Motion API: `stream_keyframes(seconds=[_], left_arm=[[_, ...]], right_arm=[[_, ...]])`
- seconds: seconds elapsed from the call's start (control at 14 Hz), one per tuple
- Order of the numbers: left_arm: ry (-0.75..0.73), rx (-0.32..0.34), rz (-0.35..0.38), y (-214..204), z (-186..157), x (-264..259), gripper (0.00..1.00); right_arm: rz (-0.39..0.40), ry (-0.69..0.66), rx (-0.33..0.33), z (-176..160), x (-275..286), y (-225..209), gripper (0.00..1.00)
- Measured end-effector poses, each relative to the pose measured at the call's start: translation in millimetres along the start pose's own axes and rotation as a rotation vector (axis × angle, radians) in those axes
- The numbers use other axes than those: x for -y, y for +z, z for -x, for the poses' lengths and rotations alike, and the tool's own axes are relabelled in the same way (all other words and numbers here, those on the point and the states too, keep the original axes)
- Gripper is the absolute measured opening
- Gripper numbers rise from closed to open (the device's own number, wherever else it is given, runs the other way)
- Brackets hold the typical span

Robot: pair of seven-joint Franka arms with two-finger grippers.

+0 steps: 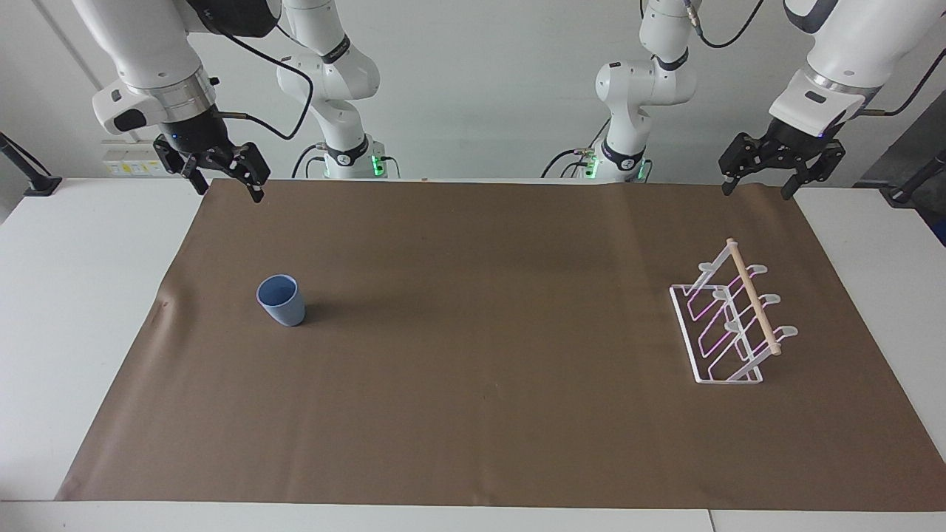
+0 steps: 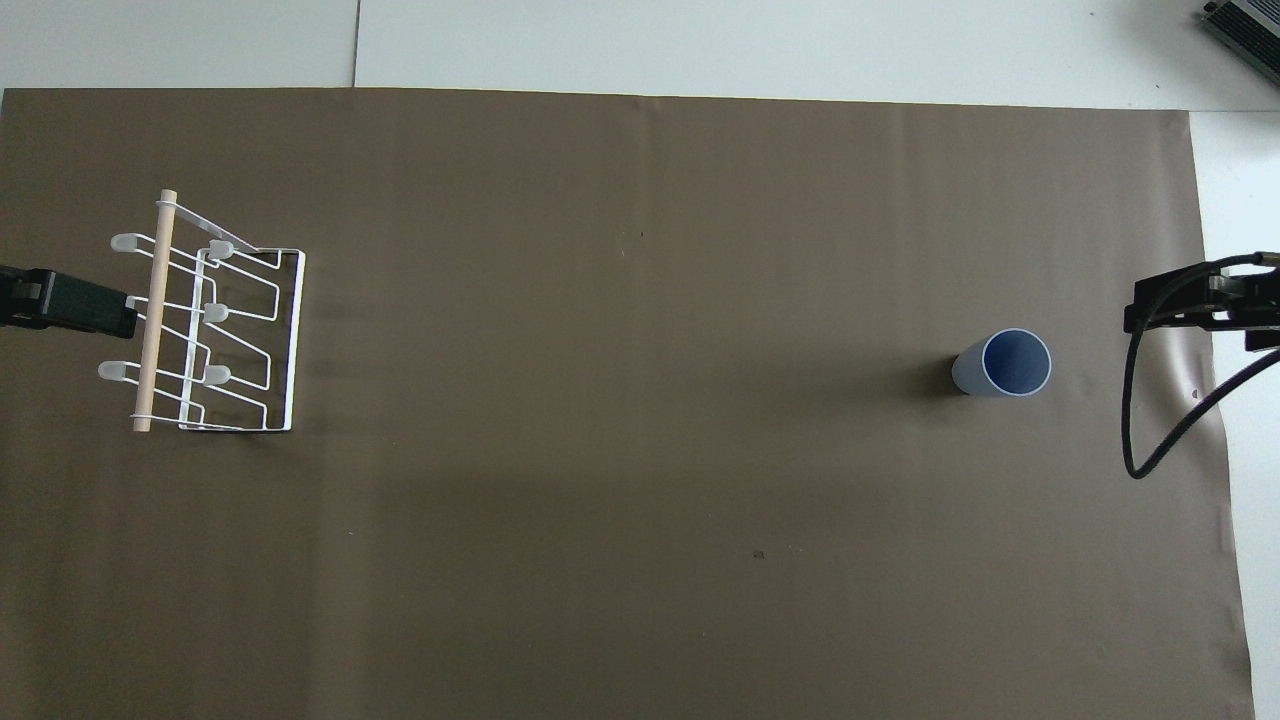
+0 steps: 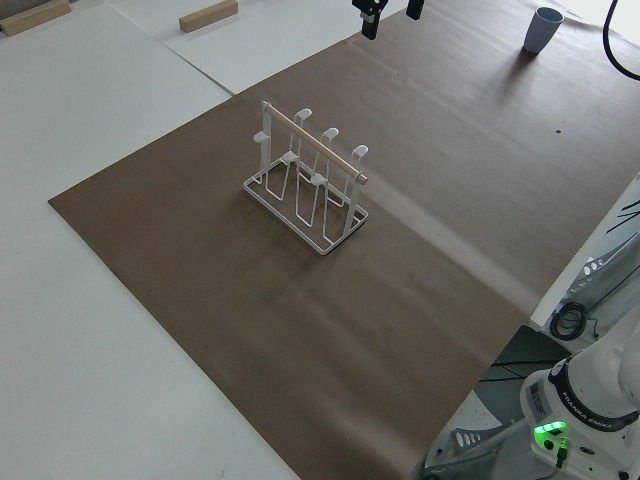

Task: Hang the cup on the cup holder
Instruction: 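Move the right gripper toward the light blue cup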

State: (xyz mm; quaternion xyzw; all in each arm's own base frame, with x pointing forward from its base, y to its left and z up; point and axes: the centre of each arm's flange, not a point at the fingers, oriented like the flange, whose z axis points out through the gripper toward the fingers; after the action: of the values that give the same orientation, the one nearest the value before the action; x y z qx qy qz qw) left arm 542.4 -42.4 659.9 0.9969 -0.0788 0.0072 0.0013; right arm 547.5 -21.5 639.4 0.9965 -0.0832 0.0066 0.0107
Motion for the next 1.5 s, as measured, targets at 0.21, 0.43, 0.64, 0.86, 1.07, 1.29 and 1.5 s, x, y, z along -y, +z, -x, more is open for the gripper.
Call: stream_keyframes(seconds=[0.21, 0.43, 0.64, 0.86, 1.07, 1.29, 1.5], left_arm=[[0.0, 0.001, 0.0, 0.5, 0.0, 0.0, 1.0], [0.0, 0.002, 0.0, 0.8, 0.0, 0.0, 1.0], [0.0, 0.002, 0.0, 0.8, 0.0, 0.0, 1.0], [0.0, 0.002, 0.0, 0.9, 0.0, 0.0, 1.0], [0.0, 0.002, 0.0, 0.9, 0.0, -0.1, 1.0], [0.001, 0.002, 0.0, 1.0, 0.0, -0.3, 1.0], [0.001, 0.002, 0.0, 1.0, 0.0, -0.5, 1.0]], right_arm=[[0.0, 0.001, 0.001, 0.0, -0.3, 0.4, 1.0], [0.0, 0.005, 0.003, -0.3, -2.9, 1.5, 1.0], [0.001, 0.006, 0.006, -0.1, -3.3, 2.7, 1.0], [0.001, 0.006, 0.009, 0.1, -3.3, 4.0, 1.0], [0.001, 0.006, 0.009, 0.4, -3.3, 6.2, 1.0], [-0.003, 0.006, -0.016, -0.4, -3.3, 13.8, 1.0], [-0.006, 0.002, -0.034, 4.4, -4.0, 40.7, 1.0]])
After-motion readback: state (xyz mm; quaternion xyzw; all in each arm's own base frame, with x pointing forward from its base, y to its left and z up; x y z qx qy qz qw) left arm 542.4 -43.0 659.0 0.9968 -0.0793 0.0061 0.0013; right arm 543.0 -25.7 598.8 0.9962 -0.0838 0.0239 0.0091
